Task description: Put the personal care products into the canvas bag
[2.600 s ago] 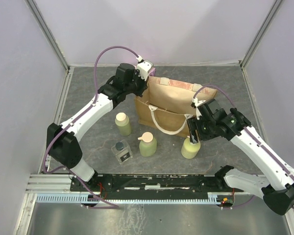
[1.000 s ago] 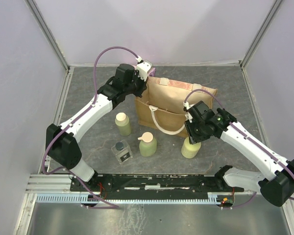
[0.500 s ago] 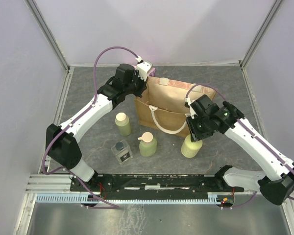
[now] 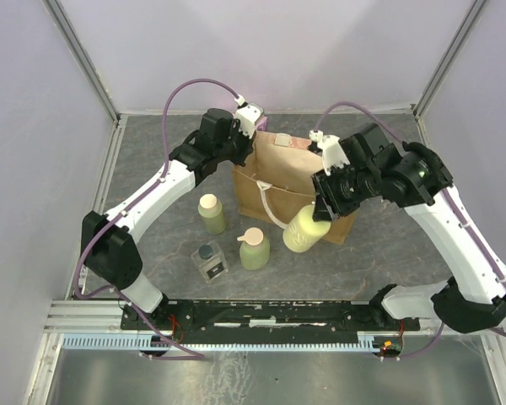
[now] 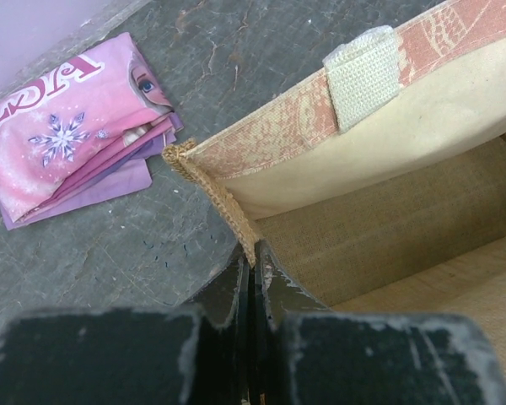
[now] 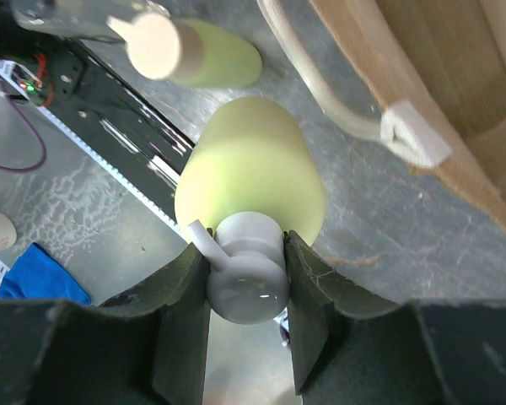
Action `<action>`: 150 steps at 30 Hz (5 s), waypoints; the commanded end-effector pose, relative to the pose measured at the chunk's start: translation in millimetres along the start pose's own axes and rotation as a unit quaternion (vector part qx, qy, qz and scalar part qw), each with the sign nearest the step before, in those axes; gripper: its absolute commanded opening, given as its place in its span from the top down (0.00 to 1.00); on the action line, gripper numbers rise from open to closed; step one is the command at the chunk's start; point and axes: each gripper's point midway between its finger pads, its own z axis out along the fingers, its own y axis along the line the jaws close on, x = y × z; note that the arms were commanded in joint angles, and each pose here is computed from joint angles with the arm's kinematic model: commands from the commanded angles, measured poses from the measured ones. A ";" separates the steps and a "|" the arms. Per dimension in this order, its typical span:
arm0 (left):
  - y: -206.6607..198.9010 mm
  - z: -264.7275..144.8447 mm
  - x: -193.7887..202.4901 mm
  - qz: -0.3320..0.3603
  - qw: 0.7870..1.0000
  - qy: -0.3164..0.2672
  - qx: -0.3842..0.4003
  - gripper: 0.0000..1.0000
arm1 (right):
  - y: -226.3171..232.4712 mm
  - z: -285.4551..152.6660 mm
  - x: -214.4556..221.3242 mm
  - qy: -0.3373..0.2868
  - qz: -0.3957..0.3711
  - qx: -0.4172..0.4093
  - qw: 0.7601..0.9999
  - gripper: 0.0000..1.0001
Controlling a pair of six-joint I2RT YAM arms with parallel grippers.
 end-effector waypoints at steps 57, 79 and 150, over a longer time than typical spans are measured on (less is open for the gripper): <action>9.4 -3.4 -6.7 0.032 0.999 -0.007 -0.023 0.97 | -154.1 71.0 -47.0 -0.056 0.016 0.224 0.973 1.00; 9.2 -3.8 -9.9 0.030 0.999 -0.011 -0.023 0.97 | -186.7 113.5 5.9 0.020 0.046 0.241 0.969 0.79; 59.7 -11.4 -32.6 -0.001 0.998 -0.061 -0.016 0.97 | 85.3 194.1 -1.1 0.029 -0.332 -0.085 0.939 0.30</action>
